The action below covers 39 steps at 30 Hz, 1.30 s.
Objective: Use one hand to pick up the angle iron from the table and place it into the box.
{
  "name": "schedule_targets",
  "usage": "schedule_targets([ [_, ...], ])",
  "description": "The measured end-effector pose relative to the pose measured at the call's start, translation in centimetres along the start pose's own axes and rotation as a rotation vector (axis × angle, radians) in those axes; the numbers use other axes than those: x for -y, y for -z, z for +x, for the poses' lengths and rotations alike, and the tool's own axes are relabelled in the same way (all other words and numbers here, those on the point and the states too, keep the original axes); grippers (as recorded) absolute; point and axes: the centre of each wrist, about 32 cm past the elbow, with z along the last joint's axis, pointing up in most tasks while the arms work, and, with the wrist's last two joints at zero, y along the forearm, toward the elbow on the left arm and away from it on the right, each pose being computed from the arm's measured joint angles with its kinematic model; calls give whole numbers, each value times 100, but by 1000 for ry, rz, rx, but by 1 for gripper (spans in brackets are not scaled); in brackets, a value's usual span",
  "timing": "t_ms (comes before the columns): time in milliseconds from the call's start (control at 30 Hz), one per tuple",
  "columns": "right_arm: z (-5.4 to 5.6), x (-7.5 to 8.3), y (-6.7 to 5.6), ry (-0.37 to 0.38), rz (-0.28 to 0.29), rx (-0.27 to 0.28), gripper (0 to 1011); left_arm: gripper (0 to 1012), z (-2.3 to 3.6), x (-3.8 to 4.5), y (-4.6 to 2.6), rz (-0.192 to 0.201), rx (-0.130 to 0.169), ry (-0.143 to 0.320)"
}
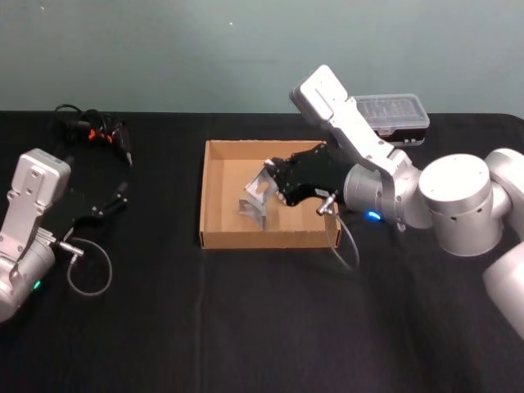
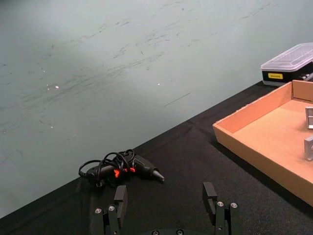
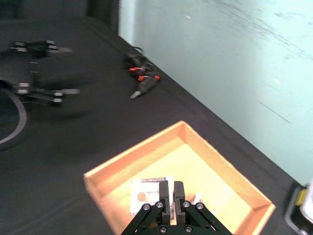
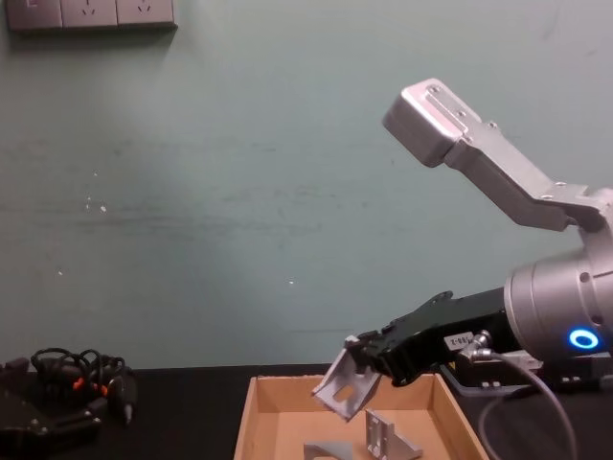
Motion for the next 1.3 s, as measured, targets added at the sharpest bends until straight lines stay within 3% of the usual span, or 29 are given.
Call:
schedule_targets([
  [200, 108, -170, 19, 66, -39, -11, 57, 1011, 0, 0, 0, 0, 0, 0],
  [533, 261, -500, 13, 67, -87, -4, 57, 1011, 0, 0, 0, 0, 0, 0],
  [967, 313, -916, -4, 47, -112, 34, 57, 1011, 0, 0, 0, 0, 0, 0],
  [1300, 335, -1057, 47, 39, -138, 18, 57, 1011, 0, 0, 0, 0, 0, 0],
])
